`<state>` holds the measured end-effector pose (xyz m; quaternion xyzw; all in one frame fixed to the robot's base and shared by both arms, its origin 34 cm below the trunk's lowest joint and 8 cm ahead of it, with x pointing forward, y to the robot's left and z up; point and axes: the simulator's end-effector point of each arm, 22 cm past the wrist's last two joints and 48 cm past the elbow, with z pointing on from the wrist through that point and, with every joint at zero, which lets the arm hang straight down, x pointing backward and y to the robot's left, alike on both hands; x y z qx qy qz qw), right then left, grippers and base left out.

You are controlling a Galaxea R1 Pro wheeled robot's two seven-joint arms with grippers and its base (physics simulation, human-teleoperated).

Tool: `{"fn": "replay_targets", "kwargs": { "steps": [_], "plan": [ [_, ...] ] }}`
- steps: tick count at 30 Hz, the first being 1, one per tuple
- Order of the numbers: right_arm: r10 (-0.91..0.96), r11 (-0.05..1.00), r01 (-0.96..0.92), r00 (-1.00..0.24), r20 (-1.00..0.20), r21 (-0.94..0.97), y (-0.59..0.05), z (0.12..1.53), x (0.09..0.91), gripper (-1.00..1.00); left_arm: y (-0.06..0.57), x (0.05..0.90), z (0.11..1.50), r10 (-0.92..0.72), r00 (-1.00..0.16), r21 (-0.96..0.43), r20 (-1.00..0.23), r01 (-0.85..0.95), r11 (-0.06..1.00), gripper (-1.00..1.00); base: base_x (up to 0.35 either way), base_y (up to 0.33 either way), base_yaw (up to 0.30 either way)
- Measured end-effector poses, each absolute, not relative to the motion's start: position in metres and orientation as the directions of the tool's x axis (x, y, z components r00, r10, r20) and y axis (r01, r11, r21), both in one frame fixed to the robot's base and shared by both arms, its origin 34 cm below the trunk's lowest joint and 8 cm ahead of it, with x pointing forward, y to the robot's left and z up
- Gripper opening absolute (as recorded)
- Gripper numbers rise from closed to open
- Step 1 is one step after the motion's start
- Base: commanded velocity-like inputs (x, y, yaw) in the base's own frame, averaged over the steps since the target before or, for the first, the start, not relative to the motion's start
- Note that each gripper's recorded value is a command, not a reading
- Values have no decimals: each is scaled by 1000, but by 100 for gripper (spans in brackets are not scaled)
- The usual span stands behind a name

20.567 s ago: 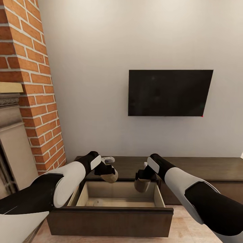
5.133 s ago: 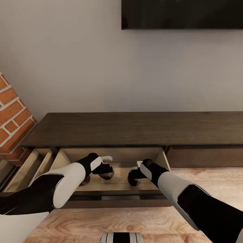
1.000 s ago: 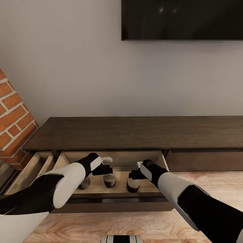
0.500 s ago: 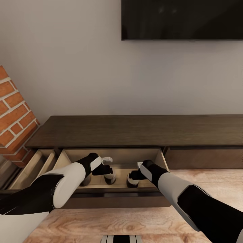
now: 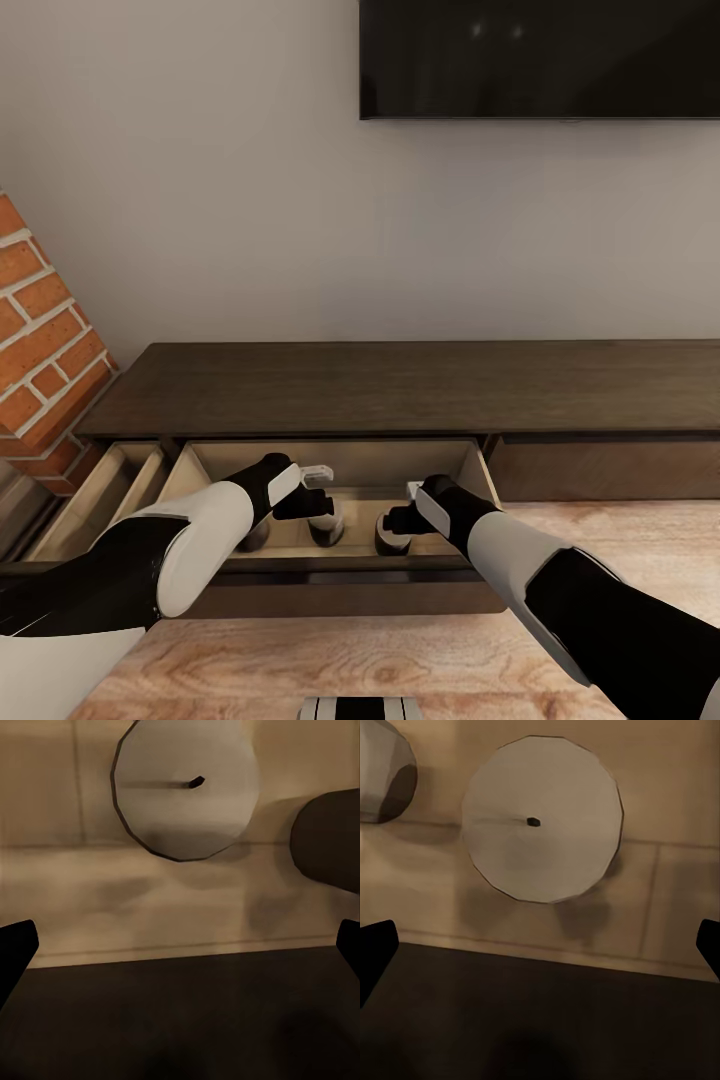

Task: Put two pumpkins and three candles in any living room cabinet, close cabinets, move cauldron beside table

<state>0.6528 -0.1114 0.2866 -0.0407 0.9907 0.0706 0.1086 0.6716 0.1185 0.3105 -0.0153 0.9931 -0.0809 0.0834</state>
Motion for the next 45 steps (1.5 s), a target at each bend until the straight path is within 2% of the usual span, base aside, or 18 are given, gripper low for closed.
{"fn": "replay_targets", "kwargs": {
  "steps": [45],
  "plan": [
    [-66, 986, -103, -964, -257, 132, -108, 350, 671, 100, 119, 690, 374, -43, -979, -163, -200, -10, 987, 100, -11, 0, 0]
  ]
}}
